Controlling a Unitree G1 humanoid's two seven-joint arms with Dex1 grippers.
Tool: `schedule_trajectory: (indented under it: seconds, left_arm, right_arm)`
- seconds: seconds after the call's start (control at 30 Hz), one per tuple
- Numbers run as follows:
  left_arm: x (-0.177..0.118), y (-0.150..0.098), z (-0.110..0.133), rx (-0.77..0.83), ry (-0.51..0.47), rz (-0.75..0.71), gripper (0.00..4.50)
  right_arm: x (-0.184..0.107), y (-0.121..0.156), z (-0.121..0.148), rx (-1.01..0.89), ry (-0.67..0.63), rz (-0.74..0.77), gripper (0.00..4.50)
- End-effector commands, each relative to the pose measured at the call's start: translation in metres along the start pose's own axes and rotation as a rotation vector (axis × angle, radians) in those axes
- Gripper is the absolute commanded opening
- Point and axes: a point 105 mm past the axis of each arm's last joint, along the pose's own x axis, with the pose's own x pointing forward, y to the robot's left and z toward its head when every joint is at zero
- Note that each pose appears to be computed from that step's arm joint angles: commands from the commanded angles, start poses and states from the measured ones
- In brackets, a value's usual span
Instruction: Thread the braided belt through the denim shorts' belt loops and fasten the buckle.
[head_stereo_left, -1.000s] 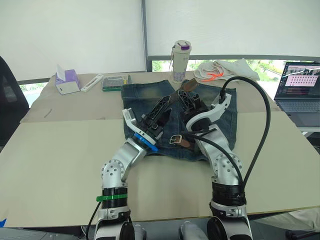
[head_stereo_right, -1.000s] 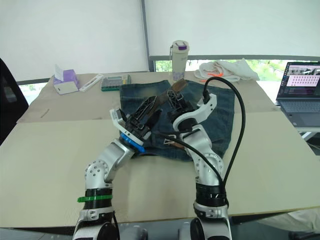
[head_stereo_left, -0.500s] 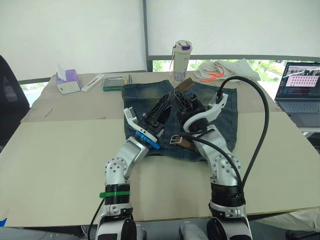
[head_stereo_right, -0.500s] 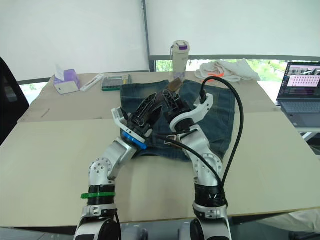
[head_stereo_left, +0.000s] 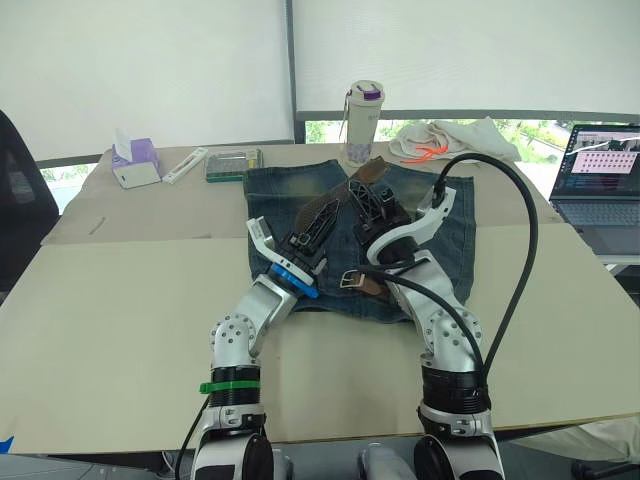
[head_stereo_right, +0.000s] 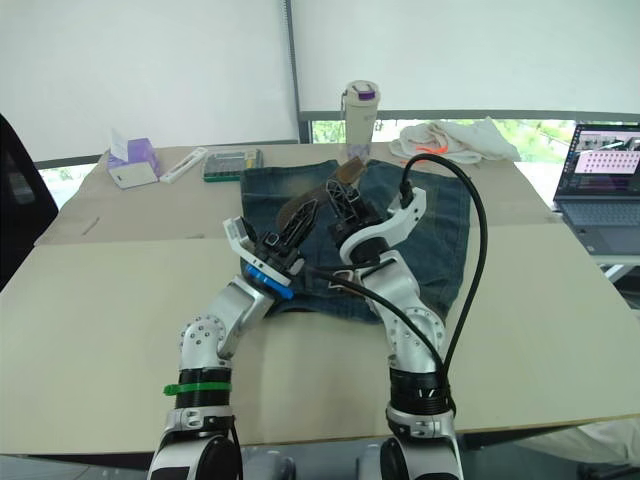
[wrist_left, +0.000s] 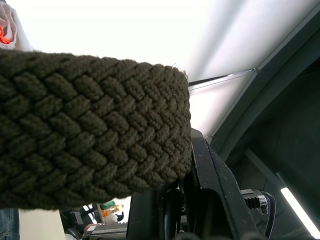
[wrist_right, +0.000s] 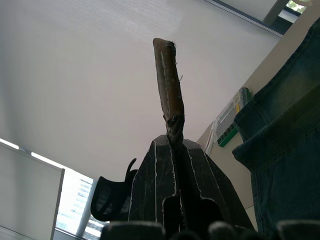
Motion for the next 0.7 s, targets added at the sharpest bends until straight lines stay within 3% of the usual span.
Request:
schedule_trajectory:
  seconds: [0.03, 0.17, 0.2, 0.53, 0.57, 0.7]
  left_arm:
    - [0.009, -0.012, -0.002, 0.022, 0.012, -0.055, 0.01]
    - [0.008, -0.011, 0.001, 0.036, 0.002, -0.045, 0.01]
    - [0.008, -0.010, 0.002, 0.043, -0.002, -0.037, 0.00]
    - [-0.018, -0.018, 0.036, 0.230, 0.000, 0.095, 0.00]
    - [-0.021, -0.021, 0.038, 0.248, 0.006, 0.108, 0.00]
    - [-0.045, -0.027, 0.056, 0.359, 0.037, 0.194, 0.00]
  right_arm:
    - [-0.002, 0.016, -0.011, 0.042, 0.028, 0.069, 0.00]
    - [-0.004, 0.018, -0.011, 0.036, 0.043, 0.097, 0.00]
    - [-0.005, 0.020, -0.011, 0.050, 0.048, 0.121, 0.83]
    - [-0.038, 0.008, 0.015, -0.320, 0.120, 0.238, 4.23]
    - [-0.043, 0.006, 0.017, -0.366, 0.147, 0.254, 4.46]
    - [-0.066, -0.018, 0.016, -0.699, 0.328, 0.285, 4.46]
